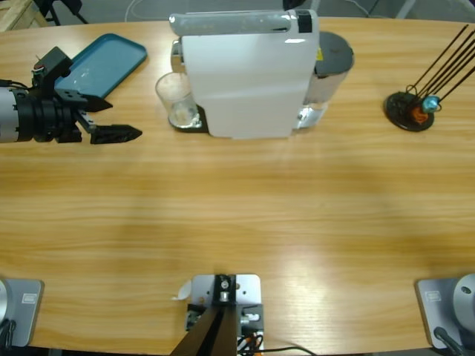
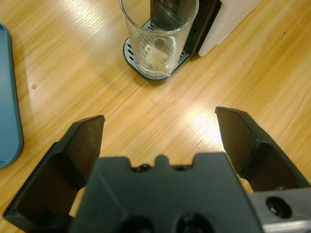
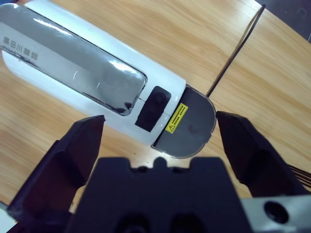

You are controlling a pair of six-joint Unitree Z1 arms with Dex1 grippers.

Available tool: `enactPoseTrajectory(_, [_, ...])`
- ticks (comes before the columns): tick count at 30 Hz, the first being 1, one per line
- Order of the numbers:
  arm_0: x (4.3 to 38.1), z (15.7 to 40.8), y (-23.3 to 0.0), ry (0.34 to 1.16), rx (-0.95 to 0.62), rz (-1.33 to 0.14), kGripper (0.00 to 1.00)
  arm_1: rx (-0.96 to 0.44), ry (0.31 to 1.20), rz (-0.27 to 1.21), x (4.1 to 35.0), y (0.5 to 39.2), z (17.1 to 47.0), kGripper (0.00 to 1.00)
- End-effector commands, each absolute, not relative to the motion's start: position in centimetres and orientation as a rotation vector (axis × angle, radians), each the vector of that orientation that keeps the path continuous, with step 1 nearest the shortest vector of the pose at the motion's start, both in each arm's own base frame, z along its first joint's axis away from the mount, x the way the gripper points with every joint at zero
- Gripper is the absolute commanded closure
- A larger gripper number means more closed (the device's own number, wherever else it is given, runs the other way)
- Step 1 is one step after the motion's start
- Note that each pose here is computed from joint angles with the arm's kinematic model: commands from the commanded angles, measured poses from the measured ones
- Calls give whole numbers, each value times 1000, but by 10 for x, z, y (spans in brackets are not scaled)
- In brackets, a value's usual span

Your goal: Pour coffee

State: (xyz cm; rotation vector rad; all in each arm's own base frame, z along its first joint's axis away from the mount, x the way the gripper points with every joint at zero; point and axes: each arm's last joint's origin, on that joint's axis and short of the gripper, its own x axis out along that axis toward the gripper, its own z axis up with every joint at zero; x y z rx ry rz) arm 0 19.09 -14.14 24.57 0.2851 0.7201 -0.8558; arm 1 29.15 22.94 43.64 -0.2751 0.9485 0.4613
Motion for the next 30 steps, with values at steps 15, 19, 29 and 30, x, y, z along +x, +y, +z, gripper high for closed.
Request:
enactPoseTrajectory(15, [173, 247, -135, 714, 289, -864, 0, -135, 852, 626, 146, 124, 362, 0])
enactPoseTrajectory(19, [170, 244, -133, 725, 292, -864, 0, -144, 817, 654, 140, 120, 335, 0])
enactPoseTrajectory(29, [170, 249, -133, 703, 287, -867, 0, -108, 716, 678, 137, 112, 305, 0])
enactPoseTrajectory(30, [170, 251, -133, 697, 286, -868, 0, -102, 707, 681, 139, 113, 306, 0])
